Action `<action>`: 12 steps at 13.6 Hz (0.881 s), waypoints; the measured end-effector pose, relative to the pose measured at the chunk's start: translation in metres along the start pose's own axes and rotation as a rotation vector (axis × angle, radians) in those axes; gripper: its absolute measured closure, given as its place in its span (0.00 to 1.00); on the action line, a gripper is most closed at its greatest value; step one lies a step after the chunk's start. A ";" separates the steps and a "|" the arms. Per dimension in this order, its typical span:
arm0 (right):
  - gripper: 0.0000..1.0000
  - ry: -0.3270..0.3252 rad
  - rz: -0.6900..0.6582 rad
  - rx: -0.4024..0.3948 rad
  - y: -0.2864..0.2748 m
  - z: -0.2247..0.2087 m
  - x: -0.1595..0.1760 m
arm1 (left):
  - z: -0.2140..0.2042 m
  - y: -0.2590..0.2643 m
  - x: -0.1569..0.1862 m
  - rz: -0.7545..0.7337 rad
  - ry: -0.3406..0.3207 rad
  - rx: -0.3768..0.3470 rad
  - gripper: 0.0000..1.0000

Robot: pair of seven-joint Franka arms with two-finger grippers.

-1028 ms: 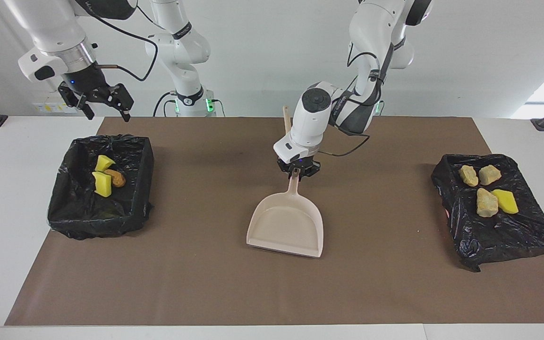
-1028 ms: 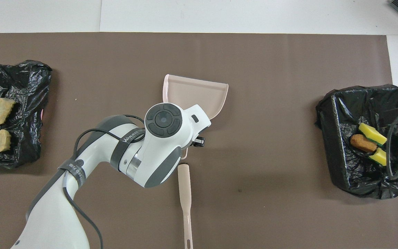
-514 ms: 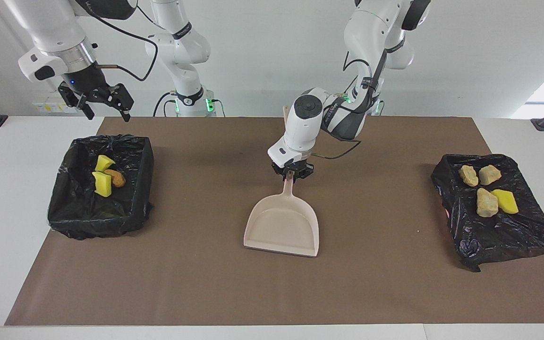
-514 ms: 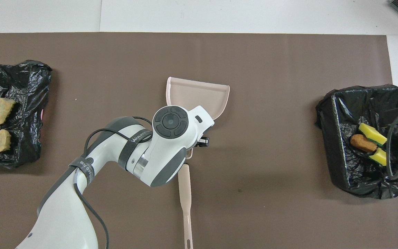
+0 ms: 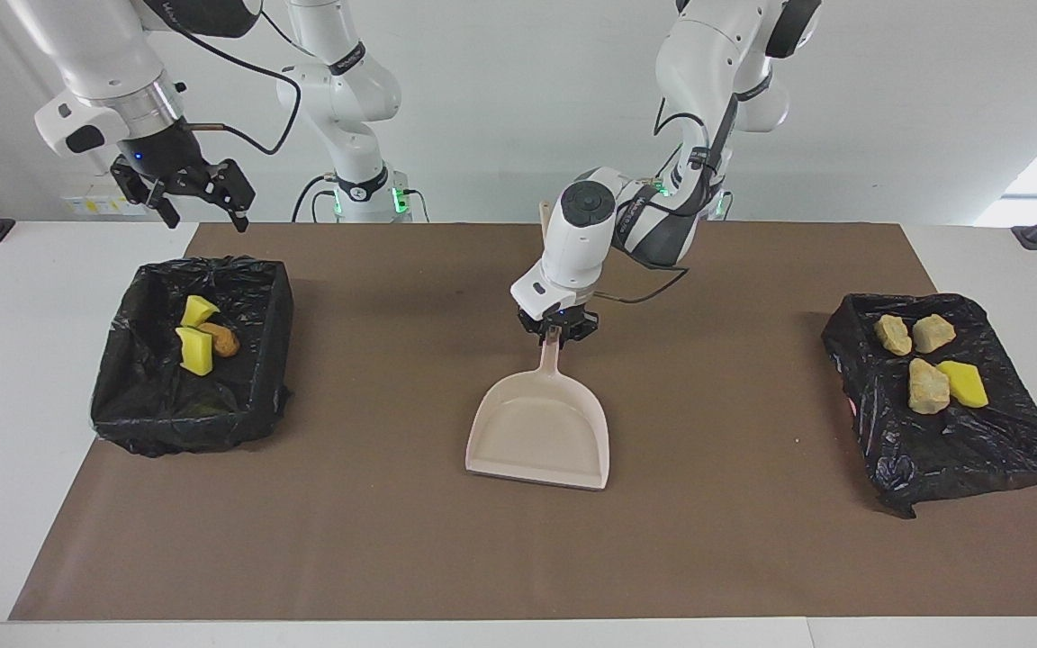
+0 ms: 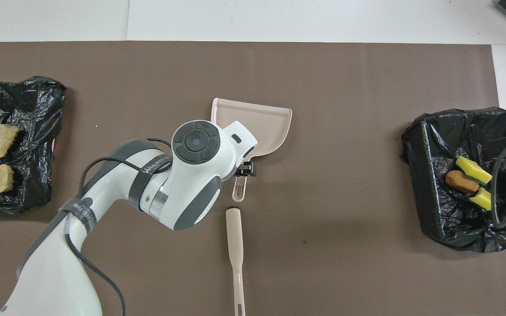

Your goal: Sweep and dump trash in bin

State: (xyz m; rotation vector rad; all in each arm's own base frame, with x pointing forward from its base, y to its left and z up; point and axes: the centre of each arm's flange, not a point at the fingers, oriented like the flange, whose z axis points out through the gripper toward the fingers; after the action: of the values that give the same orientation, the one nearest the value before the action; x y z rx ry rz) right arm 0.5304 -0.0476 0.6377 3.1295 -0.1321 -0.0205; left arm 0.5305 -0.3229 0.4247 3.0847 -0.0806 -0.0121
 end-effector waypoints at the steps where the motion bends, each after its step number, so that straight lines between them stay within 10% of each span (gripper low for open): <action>1: 0.00 0.000 0.000 0.000 0.000 0.000 0.000 | -0.018 -0.021 0.004 -0.005 0.001 0.008 0.00; 12: 0.00 0.000 0.000 0.000 0.000 0.000 0.000 | -0.140 -0.227 -0.011 0.113 -0.126 0.068 0.00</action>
State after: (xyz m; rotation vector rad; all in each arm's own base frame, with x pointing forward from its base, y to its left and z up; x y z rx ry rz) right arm 0.5304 -0.0476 0.6377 3.1295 -0.1321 -0.0205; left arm 0.5327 -0.0880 0.5514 3.1386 -0.2658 -0.2035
